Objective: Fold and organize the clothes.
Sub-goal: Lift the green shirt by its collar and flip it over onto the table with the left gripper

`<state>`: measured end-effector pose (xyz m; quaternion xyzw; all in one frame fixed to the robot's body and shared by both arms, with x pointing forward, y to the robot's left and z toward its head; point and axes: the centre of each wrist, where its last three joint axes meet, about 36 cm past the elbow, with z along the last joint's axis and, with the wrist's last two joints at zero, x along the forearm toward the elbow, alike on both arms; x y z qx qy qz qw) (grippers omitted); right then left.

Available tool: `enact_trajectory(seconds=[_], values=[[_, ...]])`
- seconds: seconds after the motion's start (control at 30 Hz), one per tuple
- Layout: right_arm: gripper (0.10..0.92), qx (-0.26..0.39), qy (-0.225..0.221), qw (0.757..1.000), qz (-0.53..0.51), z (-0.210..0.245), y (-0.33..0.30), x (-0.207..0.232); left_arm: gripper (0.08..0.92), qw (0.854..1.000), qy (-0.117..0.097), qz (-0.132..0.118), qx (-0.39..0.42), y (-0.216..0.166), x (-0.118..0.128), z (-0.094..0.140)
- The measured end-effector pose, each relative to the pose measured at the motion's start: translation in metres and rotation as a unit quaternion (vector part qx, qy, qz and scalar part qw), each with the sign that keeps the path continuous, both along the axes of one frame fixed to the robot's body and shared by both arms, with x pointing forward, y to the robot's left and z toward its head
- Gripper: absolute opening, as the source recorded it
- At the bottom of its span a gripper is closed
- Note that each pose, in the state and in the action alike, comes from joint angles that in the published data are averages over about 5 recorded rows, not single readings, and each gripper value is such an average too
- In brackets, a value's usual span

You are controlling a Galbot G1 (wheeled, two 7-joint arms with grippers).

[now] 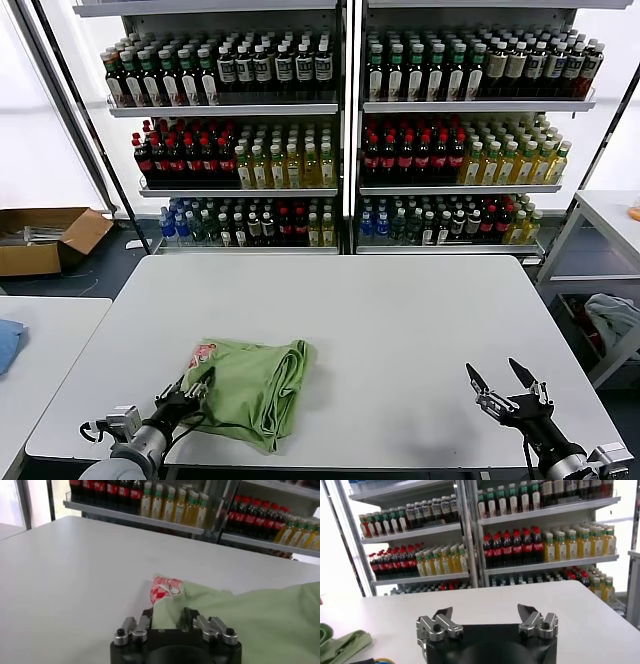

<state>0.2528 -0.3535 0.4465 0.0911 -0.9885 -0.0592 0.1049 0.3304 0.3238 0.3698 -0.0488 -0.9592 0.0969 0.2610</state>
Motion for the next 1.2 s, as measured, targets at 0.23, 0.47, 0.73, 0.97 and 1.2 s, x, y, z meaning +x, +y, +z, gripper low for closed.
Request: enact_trajectory(seconds=[0.23,0.47,0.73,0.97,1.2], values=[[0.823,-0.001,-0.005,1.0,-0.003,0.001,-0.002,0.002,0.204,1.0,-0.019,0.019,-0.002,-0.002,-0.005,0.0],[0.823,-0.001,-0.007,1.0,-0.003,0.002,-0.002,0.003,0.114,0.996,-0.061,0.059,-0.007,0.009,-0.003,0.019],[0.823,0.003,-0.01,1.0,0.002,0.003,0.003,0.006,0.114,0.984,-0.109,0.137,0.019,0.069,-0.003,0.057],[0.823,0.006,-0.014,1.0,0.007,0.004,0.009,0.006,0.114,0.972,-0.145,0.181,0.05,0.11,-0.011,0.094],[0.823,0.007,-0.015,1.0,0.006,0.005,0.007,0.001,0.114,0.965,-0.169,0.191,0.061,0.109,-0.015,0.117]])
